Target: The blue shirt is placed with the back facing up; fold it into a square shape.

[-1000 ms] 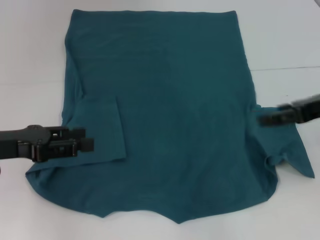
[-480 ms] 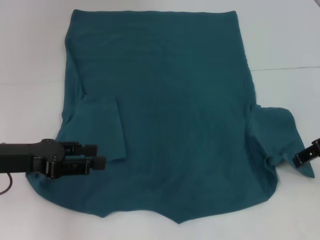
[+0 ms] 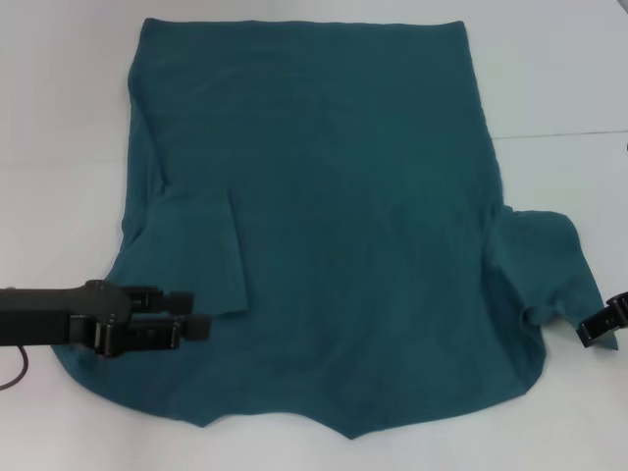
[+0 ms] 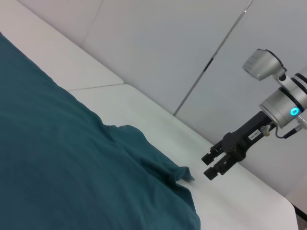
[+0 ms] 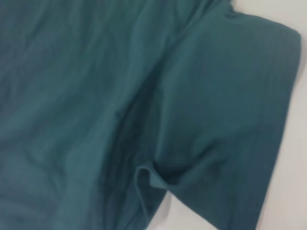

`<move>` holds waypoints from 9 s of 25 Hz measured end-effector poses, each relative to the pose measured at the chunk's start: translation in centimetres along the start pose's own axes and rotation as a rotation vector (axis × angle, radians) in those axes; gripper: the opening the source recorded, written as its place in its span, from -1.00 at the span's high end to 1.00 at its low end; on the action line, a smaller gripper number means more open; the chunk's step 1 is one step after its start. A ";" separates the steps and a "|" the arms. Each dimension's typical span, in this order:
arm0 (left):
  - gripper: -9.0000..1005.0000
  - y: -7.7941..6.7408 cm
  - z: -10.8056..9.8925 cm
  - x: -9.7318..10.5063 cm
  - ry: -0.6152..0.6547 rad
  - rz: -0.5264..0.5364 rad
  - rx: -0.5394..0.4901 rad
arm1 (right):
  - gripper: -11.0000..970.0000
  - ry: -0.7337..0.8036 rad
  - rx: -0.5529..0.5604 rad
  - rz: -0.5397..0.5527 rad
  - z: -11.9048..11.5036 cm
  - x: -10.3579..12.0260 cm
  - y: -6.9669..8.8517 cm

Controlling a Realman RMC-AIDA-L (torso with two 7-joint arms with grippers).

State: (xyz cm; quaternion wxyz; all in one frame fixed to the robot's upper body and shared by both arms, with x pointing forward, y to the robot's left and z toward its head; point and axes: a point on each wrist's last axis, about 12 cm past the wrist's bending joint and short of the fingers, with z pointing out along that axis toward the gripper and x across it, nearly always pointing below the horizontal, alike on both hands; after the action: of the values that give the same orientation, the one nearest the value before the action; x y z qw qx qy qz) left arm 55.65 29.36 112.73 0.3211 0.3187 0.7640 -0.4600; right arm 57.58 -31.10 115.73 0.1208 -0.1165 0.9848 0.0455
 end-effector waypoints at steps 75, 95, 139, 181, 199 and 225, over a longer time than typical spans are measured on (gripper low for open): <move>-0.23 -0.2 1.7 0.9 0.032 -0.048 0.006 | -0.52 -0.004 0.098 -0.034 4.2 -0.8 -0.6; -0.23 -0.2 1.6 0.7 0.028 -0.054 0.002 | 0.94 -0.057 0.119 -0.039 3.8 -1.1 -0.8; -0.23 -0.1 1.0 1.8 0.017 -0.106 -0.020 | 0.95 -0.186 0.185 -0.833 -1.2 -5.1 14.8; -0.19 3.6 -1.8 0.4 0.266 -0.303 -0.603 | -0.95 -0.218 -0.172 -0.679 -2.7 -3.4 10.4; -0.14 4.2 -0.7 -0.6 0.315 -0.248 -0.741 | -0.95 -0.213 -0.170 -0.677 -2.6 -3.3 10.4; -0.07 4.5 -0.3 -0.2 0.352 -0.235 -0.766 | -0.95 -0.213 -0.170 -0.685 -2.6 -3.4 10.7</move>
State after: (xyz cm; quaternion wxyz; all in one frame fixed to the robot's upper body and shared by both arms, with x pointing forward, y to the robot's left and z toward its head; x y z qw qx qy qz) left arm 59.24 31.29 110.80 0.2268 0.1612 0.9535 -0.1155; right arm 57.61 -20.32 119.73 0.2209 -0.4436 0.8632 0.0962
